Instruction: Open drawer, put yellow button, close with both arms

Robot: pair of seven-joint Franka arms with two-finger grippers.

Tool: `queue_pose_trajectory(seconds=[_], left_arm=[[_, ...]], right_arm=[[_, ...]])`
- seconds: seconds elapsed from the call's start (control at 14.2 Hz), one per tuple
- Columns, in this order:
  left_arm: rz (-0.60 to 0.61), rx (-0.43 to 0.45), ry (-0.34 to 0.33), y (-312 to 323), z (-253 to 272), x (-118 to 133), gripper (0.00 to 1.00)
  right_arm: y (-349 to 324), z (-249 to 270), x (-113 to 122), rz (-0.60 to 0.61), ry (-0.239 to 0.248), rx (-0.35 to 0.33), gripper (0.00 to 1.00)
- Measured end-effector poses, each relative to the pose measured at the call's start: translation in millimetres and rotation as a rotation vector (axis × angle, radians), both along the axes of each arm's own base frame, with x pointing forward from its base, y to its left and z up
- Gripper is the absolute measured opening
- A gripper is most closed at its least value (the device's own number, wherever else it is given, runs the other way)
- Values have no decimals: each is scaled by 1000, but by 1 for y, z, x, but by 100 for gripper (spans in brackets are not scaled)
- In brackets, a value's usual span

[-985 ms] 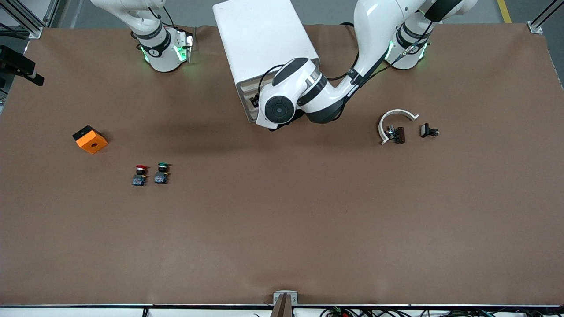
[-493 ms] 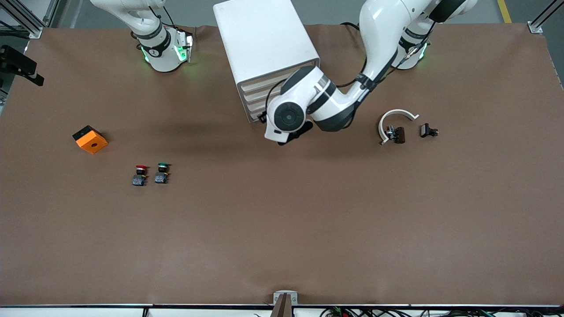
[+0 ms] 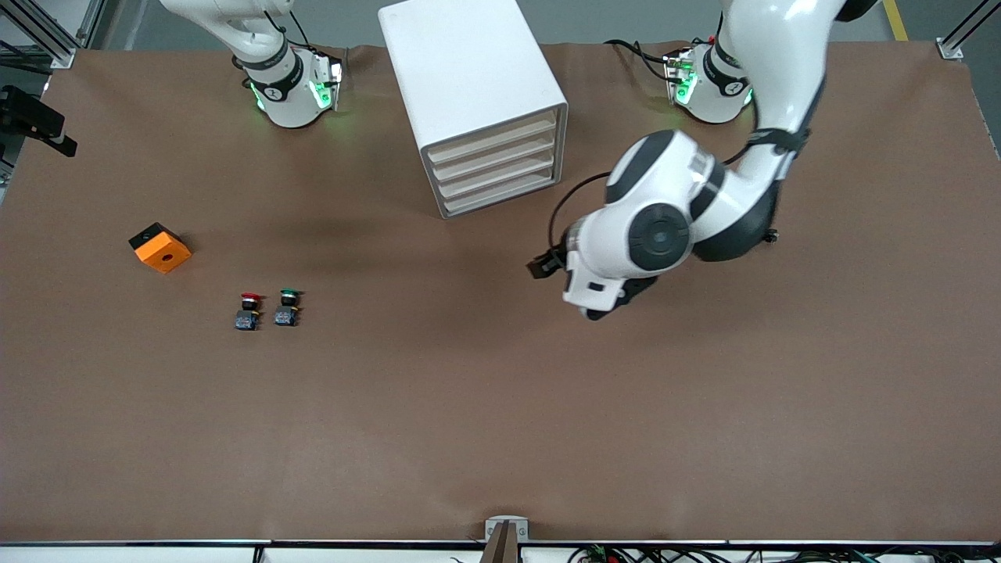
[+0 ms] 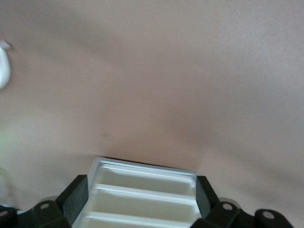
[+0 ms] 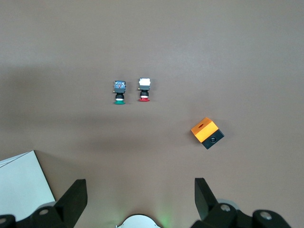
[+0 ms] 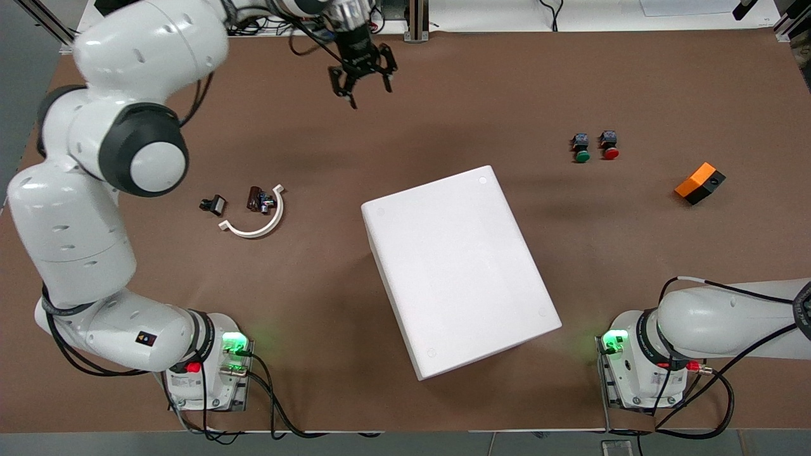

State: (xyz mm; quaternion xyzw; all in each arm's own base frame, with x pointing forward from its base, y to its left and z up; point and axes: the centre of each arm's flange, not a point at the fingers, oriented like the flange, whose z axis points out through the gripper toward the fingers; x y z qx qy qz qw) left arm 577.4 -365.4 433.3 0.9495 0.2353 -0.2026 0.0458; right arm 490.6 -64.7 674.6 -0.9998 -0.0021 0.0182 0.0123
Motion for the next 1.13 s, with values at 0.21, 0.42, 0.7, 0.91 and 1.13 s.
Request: queue_pose_trajectory(seconds=[0.21, 0.42, 0.7, 0.91, 1.13], left_arm=[[-151, -44, -7, 71, 46, 9, 100], [-262, -85, -50, 143, 90, 8, 100], [-392, -29, -105, 208, 120, -19, 100], [-472, -21, -135, 257, 134, -35, 100], [-496, -40, -194, 316, 144, -44, 100]], right_arm=[[-9, 1, -1, -19, -6, -1, 100], [-15, 3, -2, -34, -16, -2, 100], [-16, 5, -3, -36, -21, -2, 100], [-16, 6, -6, -36, -25, -2, 100], [-16, 8, -8, -47, -27, -2, 100]])
